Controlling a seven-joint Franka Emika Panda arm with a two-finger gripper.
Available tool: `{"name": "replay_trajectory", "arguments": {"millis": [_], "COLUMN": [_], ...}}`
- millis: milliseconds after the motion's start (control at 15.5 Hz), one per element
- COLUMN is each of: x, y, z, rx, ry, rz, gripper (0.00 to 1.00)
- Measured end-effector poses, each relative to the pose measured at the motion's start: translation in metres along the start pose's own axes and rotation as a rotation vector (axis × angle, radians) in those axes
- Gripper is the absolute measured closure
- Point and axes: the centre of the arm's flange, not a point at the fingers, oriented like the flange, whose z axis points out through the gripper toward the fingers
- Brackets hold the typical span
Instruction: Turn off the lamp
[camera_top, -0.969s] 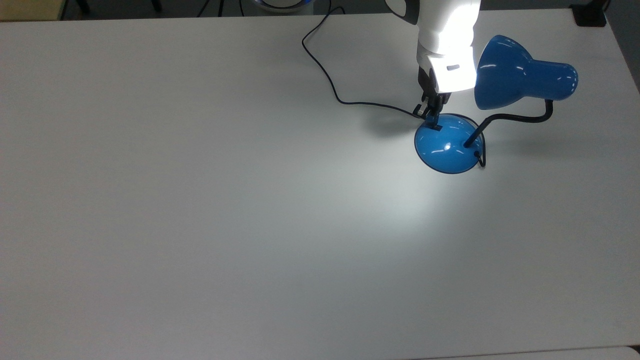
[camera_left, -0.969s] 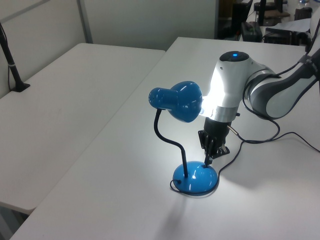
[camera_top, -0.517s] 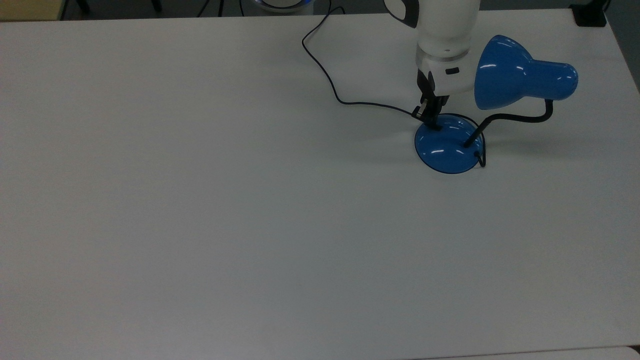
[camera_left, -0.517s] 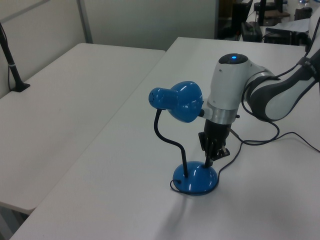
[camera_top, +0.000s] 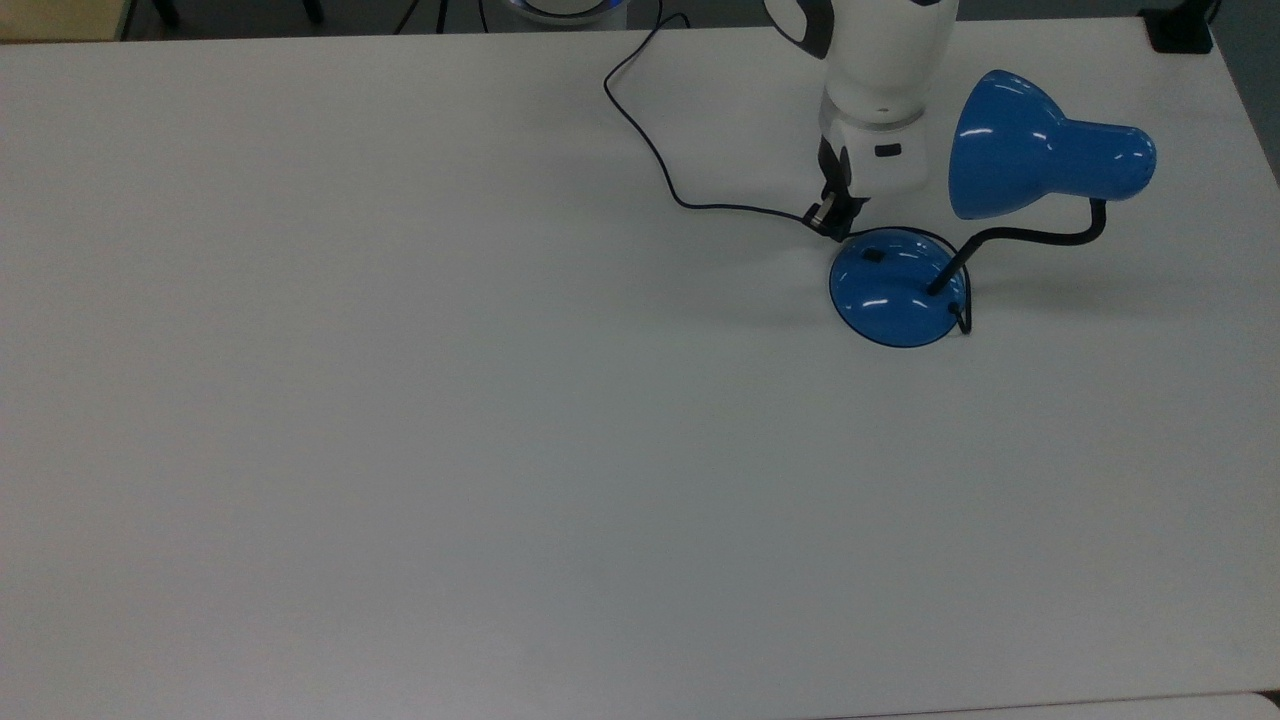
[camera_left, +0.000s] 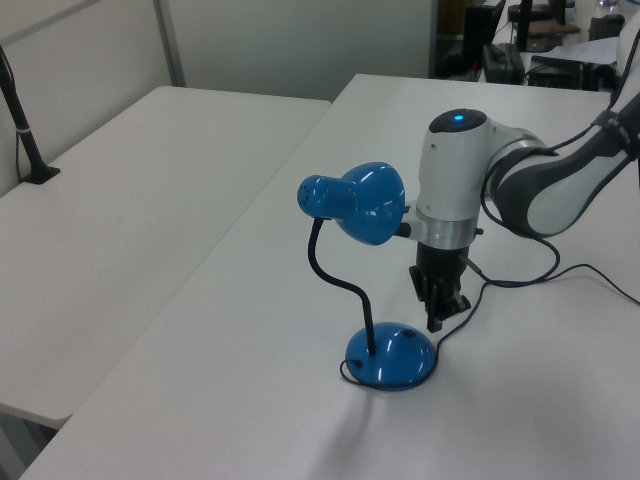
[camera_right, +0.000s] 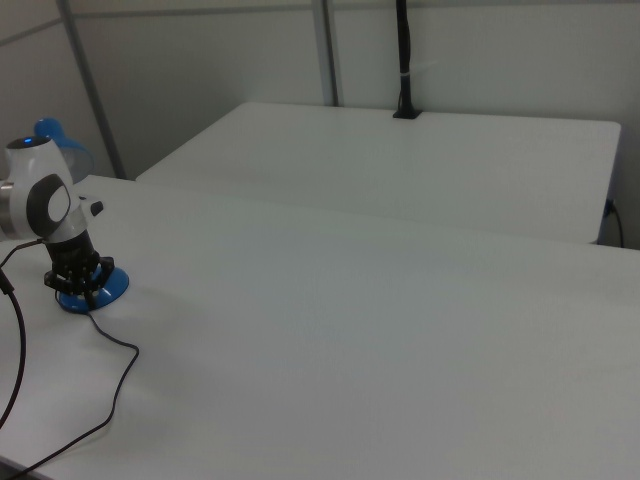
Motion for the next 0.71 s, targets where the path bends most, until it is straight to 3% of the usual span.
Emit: {"name": "replay_trajectory", "arguments": {"millis": [194,452,711], "x": [-0.020,-0.065,-0.105], "y": [0.029,0.099,0.159], "z": [-0.028,-0.092,-0.177], "rx": [0.007,-0.029,-0.054], "ry": [-0.073,-0.175,-0.143], "rz": [0.141,0.344,0.512], "gripper": [0.99,0.99,0.97]}}
